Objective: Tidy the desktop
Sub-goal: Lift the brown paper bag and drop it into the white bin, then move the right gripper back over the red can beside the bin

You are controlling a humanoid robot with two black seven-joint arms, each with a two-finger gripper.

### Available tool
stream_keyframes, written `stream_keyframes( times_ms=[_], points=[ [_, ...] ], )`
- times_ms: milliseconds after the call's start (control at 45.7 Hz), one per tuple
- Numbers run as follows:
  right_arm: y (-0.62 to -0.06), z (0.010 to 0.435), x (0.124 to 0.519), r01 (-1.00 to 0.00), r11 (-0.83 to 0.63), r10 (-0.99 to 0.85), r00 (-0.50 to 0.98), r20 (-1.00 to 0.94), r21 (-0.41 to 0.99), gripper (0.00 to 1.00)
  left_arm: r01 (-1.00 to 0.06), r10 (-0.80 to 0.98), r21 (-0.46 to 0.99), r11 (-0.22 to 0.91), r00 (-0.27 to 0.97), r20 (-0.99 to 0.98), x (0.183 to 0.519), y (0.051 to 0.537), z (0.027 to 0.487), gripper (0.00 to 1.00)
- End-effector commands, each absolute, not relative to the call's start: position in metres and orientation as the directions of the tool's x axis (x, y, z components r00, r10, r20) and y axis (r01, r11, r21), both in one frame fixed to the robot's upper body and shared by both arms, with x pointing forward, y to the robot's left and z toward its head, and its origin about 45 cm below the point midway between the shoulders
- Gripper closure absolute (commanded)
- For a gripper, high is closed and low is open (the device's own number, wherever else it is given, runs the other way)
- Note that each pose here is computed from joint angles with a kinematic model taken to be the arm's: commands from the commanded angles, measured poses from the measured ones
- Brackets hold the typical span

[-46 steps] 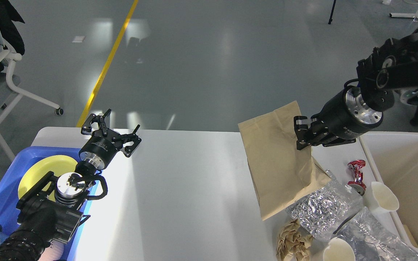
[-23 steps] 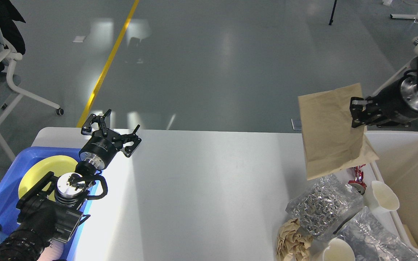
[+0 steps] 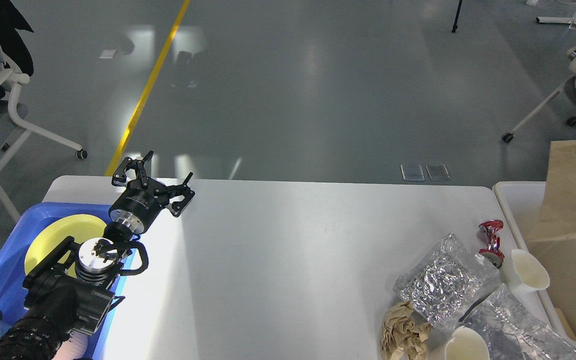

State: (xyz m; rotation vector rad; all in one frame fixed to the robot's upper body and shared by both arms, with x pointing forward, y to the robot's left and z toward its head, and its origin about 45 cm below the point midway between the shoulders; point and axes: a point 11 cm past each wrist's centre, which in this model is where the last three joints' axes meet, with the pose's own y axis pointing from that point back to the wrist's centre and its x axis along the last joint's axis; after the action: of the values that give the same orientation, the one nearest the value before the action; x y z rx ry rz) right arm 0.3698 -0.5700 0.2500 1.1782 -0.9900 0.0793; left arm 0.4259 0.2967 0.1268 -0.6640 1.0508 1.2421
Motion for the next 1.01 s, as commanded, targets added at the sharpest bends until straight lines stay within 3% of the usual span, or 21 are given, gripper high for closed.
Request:
stream_keyframes(
  times_ms=[0,197,350,657,679,701,723,745,767,986],
  points=[
    [-0.595,0.229,0.359,-0.548,0.509,-0.39,0.54,0.746,0.663,1.0,-0.962,0.426,0.129,0.239,-0.015,-0.905,0.426,0.297,0.127,0.03],
    [-0.628,0.184,0.325,-0.56,0.608,-0.228,0.554,0.8,0.562,1.0,-0.962,0.427,0.131,0.239,-0.016,-0.904,0.426,0.297,0.127,0.03],
    [-0.62,0.137,0.305,-0.574,0.585,-0.28,0.519,0.807,0.573,1.0,-0.962,0.426,0.129,0.239,-0.015,-0.905,0.426,0.297,0.127,0.03],
    [-0.605,0.113,0.3,-0.581,0.556,-0.323,0.508,0.799,0.594,0.99,-0.962,0.427,0.131,0.239,-0.016,-0.904,0.426,0.297,0.127,0.03],
    [-0.605,0.113,0.301,-0.58,0.555,-0.323,0.51,0.797,0.596,0.55,-0.962,0.427,0.129,0.24,-0.015,-0.904,0.426,0.297,0.127,0.03],
    [-0.605,0.112,0.3,-0.579,0.554,-0.325,0.512,0.795,0.599,0.01,-0.962,0.427,0.129,0.24,-0.015,-0.904,0.426,0.297,0.127,0.03],
    [-0.605,0.112,0.3,-0.577,0.554,-0.323,0.516,0.794,0.6,0.0,-0.962,0.426,0.129,0.239,-0.015,-0.905,0.426,0.297,0.127,0.03],
    [-0.605,0.112,0.301,-0.578,0.554,-0.322,0.515,0.795,0.599,0.06,-0.962,0.426,0.129,0.239,-0.015,-0.905,0.426,0.297,0.127,0.03],
    [-0.605,0.112,0.3,-0.575,0.555,-0.322,0.518,0.793,0.601,0.0,-0.962,0.427,0.131,0.239,-0.016,-0.904,0.426,0.297,0.127,0.03],
    [-0.608,0.114,0.299,-0.572,0.561,-0.322,0.515,0.794,0.598,0.0,-0.962,0.427,0.129,0.24,-0.015,-0.904,0.426,0.297,0.127,0.03]
  ],
)
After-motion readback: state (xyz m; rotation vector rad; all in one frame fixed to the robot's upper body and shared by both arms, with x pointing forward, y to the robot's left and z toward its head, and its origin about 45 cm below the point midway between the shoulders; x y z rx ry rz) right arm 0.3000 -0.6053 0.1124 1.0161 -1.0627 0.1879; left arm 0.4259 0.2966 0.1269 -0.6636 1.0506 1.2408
